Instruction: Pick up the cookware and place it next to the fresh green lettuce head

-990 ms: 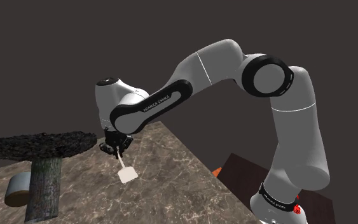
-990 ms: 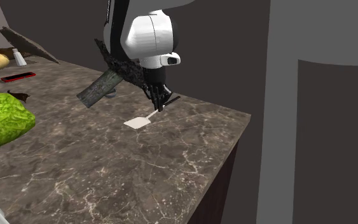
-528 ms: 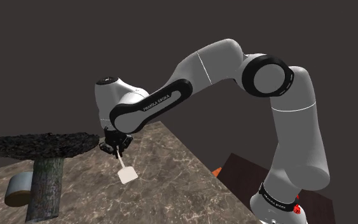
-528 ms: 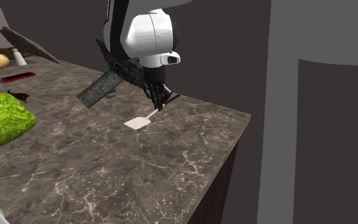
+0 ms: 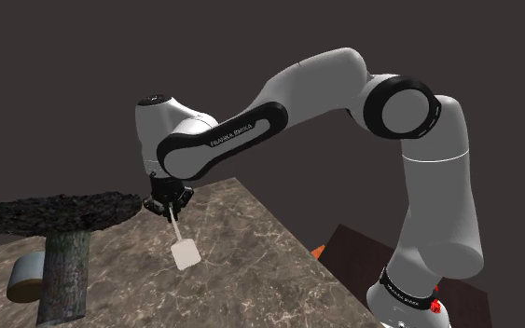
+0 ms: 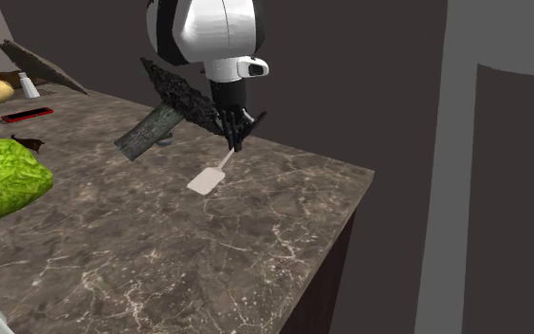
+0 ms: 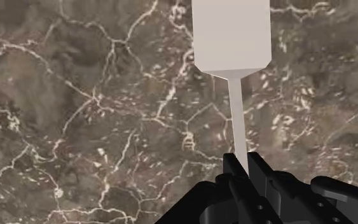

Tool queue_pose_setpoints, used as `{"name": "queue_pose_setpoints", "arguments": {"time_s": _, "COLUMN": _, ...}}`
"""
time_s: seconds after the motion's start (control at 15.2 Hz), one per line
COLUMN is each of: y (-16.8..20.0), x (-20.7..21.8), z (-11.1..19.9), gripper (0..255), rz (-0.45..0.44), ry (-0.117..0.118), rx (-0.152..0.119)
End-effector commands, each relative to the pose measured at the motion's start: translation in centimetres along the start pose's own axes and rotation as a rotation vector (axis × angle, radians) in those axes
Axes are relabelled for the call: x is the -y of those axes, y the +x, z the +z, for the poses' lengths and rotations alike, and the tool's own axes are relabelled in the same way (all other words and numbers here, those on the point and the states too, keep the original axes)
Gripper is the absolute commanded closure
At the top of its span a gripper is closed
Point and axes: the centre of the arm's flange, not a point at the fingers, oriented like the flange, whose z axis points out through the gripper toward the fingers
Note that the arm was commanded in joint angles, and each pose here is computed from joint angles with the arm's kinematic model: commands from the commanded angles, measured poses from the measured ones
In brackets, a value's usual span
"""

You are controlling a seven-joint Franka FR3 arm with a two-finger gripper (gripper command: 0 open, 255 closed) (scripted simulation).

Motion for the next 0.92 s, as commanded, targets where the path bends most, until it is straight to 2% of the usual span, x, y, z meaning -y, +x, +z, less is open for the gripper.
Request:
{"name": "queue_pose_setpoints", "arguments": {"time_s": 0.0, "y": 0.2, "x": -0.1, "z": -1.1, "gripper": 255, "rz": 0.000, "ry": 0.000, "rx": 0.000}}
{"name": "queue_pose_setpoints", "arguments": {"time_s": 0.86, "y": 0.7, "x": -0.1, "z": -7.9, "gripper": 255, "rz": 0.000, "ry": 0.000, "rx": 0.000}}
